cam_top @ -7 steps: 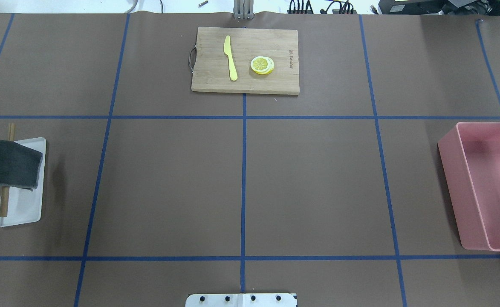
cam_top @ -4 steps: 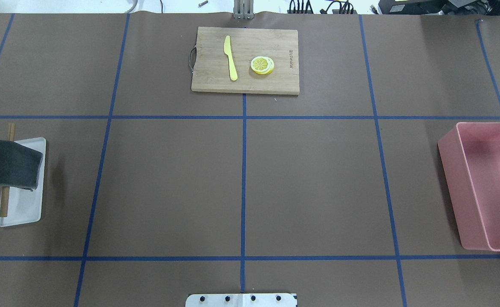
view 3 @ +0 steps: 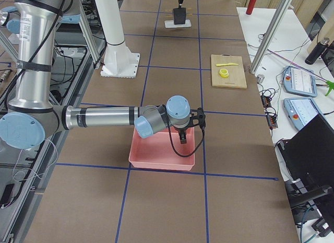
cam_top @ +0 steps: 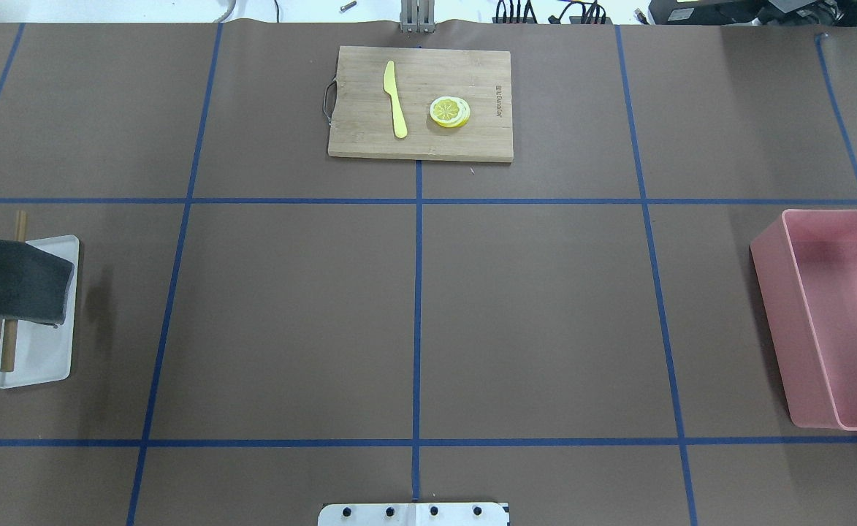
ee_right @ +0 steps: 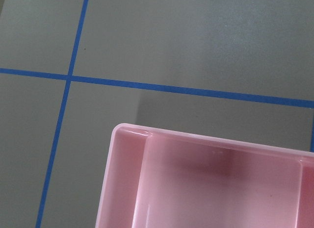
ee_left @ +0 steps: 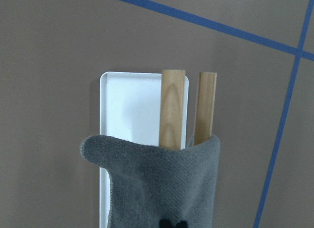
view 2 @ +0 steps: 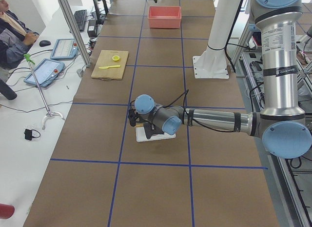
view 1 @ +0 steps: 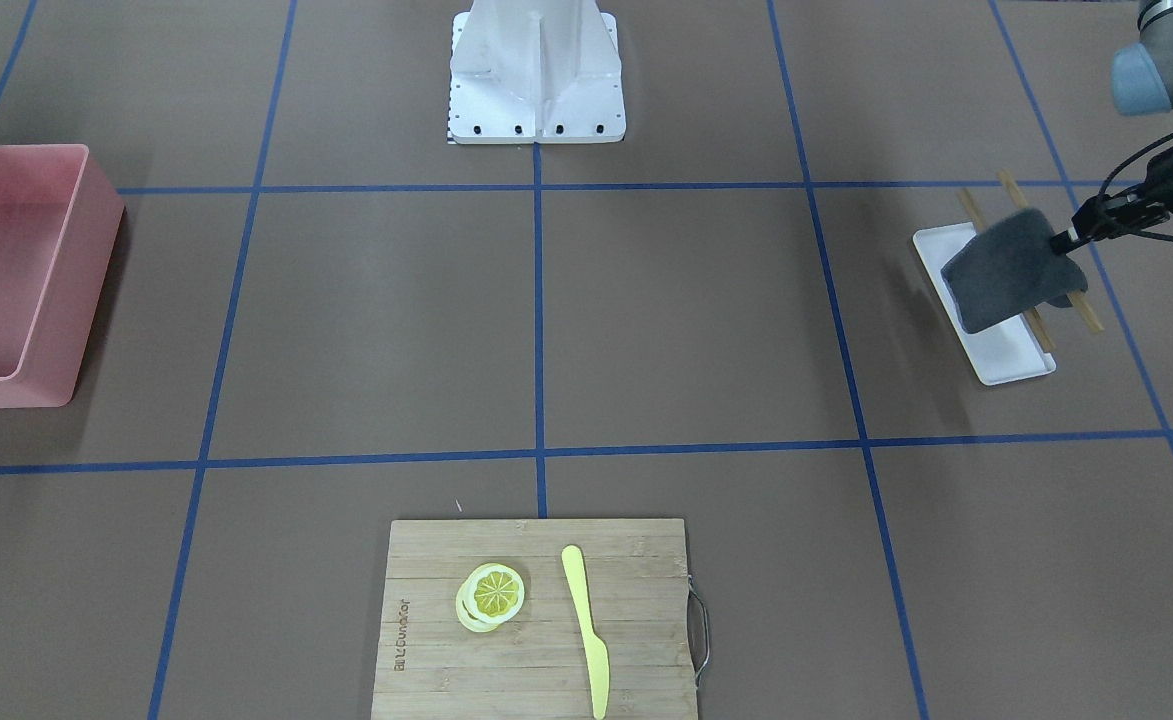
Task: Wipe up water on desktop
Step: 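Grasp the grey cloth from the white tray with the left gripper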
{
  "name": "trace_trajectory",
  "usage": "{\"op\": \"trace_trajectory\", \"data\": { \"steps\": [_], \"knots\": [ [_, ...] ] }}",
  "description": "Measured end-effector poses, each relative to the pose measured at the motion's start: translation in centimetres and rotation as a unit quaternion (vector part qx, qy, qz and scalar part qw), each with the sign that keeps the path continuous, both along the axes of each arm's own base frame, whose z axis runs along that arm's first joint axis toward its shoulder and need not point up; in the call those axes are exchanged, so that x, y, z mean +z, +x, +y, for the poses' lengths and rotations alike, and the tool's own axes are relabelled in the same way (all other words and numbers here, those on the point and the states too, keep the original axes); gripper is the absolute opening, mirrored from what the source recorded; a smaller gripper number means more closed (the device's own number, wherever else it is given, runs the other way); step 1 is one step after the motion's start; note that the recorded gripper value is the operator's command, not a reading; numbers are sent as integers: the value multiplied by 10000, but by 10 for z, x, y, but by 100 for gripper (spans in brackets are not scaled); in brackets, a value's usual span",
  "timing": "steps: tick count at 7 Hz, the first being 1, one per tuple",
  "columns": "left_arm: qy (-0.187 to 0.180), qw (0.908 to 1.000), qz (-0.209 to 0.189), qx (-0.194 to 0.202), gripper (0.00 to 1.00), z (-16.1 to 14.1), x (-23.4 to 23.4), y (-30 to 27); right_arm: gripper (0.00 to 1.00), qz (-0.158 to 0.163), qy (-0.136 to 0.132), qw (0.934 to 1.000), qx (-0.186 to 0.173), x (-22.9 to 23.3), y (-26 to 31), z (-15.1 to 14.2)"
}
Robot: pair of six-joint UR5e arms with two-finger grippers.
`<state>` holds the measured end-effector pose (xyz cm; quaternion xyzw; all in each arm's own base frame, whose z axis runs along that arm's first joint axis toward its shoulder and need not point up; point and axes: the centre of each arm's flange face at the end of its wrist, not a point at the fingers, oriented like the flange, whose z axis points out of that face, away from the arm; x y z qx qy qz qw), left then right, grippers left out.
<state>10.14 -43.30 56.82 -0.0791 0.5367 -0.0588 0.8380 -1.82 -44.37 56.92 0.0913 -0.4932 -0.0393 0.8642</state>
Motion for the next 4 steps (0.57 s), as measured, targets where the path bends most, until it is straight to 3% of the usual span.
{"op": "trace_trajectory", "data": {
  "steps": [2, 4],
  "knots": [
    [-139, 9980, 578, 205, 0, 3, -24, -4, 99, -13, 110, 9999, -59, -10, -7, -9],
    [-545, 9932, 1026, 11, 0, -32, -105, -3, 100, -122, 180, 9996, -170, -47, -41, -35]
  ]
}}
